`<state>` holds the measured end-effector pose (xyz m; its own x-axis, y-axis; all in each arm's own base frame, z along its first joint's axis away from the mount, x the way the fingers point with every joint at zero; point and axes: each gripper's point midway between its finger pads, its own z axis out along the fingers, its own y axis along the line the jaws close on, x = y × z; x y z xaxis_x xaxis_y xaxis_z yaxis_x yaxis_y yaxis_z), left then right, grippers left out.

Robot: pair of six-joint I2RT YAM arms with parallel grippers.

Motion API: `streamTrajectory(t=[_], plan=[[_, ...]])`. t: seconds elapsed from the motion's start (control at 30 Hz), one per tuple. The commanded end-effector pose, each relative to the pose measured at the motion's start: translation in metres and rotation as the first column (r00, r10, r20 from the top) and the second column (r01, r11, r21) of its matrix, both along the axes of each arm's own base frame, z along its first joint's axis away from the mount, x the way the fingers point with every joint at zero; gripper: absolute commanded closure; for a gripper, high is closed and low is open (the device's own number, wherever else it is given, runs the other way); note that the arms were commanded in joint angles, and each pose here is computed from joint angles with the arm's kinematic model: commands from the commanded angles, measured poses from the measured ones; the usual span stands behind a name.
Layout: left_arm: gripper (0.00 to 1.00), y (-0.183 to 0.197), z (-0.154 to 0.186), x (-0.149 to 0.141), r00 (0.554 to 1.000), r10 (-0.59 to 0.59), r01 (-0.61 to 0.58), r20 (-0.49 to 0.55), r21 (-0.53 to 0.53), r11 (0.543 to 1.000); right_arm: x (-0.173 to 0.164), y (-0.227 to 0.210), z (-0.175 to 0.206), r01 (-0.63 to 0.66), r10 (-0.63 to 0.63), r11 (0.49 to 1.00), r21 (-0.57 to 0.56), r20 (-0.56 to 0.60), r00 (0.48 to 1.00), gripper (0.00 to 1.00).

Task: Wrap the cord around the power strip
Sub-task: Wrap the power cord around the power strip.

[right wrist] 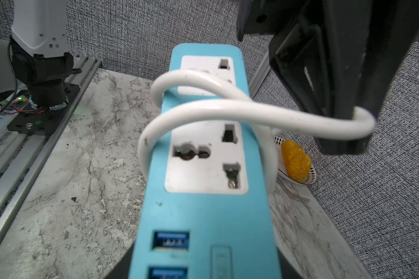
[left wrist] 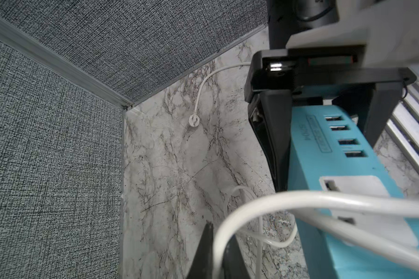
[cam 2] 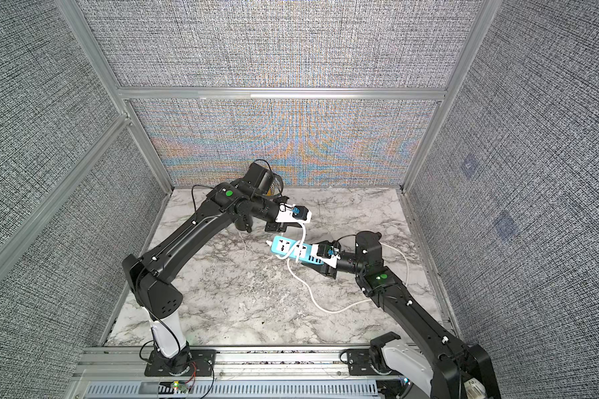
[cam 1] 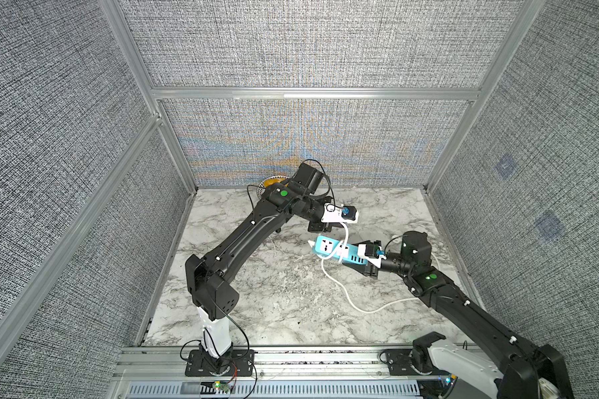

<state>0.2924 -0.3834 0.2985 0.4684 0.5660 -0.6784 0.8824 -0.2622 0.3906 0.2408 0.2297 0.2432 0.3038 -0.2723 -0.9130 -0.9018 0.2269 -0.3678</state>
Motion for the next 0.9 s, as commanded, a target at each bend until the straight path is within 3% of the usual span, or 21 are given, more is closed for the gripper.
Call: streamTrajectory(t=[0.0,0.27,0.87], plan=[[0.92,-0.006,0.011,0.005,1.000,0.003,-0.004,-0.018,-0.062,0.998,-0.016,0.007,0.027,-0.109,0.104,0.991,0.071,0.077,0.992,1.00],[0.75,-0.008,0.018,0.010,0.993,0.002,-0.020,-0.121,-0.143,0.989,-0.018,0.009,0.032,-0.121,0.113,0.988,0.099,0.082,0.990,1.00],[0.64,-0.016,0.003,0.021,0.935,0.006,-0.099,-0.354,-0.243,0.965,-0.014,0.008,0.051,-0.100,0.074,0.979,0.177,0.147,0.986,1.00]])
